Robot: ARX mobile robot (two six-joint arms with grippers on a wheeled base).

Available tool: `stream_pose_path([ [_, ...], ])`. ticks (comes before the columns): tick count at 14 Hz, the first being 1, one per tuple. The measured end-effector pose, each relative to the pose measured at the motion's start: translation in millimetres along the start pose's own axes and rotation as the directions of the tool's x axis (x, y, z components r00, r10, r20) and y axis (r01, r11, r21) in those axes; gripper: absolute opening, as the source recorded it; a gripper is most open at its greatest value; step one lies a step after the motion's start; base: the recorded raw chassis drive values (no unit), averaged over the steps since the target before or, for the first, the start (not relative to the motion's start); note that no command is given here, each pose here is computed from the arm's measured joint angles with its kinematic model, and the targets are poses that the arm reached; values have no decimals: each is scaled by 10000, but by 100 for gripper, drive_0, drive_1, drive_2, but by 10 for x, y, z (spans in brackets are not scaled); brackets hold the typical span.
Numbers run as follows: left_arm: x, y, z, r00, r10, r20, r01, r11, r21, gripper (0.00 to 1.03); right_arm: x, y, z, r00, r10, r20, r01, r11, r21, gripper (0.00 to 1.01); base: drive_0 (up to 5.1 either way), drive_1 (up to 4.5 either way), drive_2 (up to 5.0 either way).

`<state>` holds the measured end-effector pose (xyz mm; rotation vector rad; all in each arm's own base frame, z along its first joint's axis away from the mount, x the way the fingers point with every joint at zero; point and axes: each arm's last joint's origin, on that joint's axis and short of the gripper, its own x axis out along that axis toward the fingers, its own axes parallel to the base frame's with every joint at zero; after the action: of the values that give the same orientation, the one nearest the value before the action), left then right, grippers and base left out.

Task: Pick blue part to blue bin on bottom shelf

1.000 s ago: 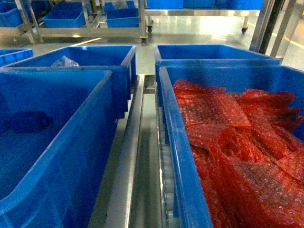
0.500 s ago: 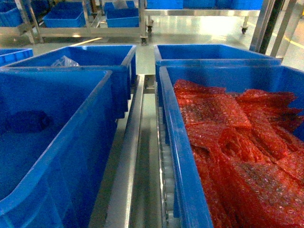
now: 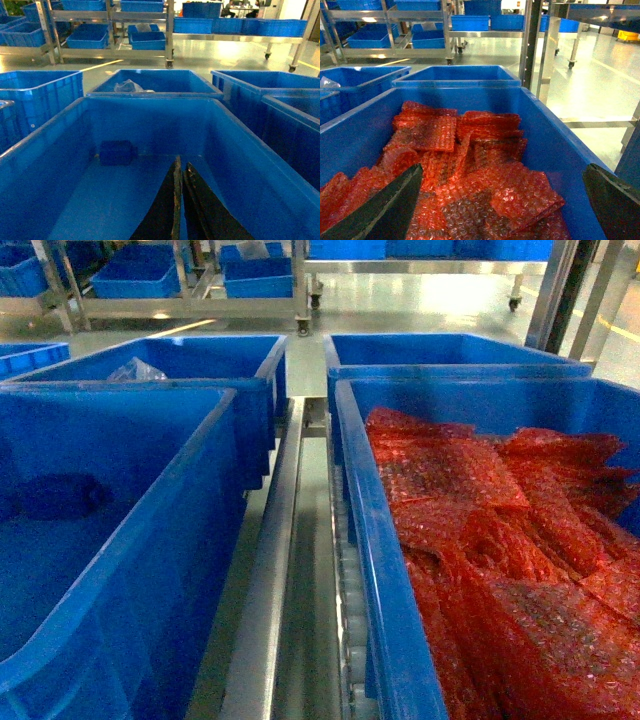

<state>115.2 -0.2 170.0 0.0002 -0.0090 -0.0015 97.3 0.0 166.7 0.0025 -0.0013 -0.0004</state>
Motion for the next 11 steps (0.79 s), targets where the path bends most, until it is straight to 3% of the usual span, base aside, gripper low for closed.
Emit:
stream_pose_path([
  [5,-67,0,-2,10000,0,19,0,10000,4,2,0,0,0,10000,0,0,0,10000,0,98,0,0,0],
  [7,-150,-1,-70,9986,-27,-534,27,10000,2,2,0,0,-1,10000,-4,-8,4,10000,0,98,0,0,0],
  [8,-176,-1,-15,10000,-27,80,27,10000,0,2,0,0,0,10000,-4,0,4,10000,4,98,0,0,0],
  [11,-176,0,-34,10000,4,-88,-4,10000,4,2,0,0,0,10000,0,0,0,10000,0,98,0,0,0],
])
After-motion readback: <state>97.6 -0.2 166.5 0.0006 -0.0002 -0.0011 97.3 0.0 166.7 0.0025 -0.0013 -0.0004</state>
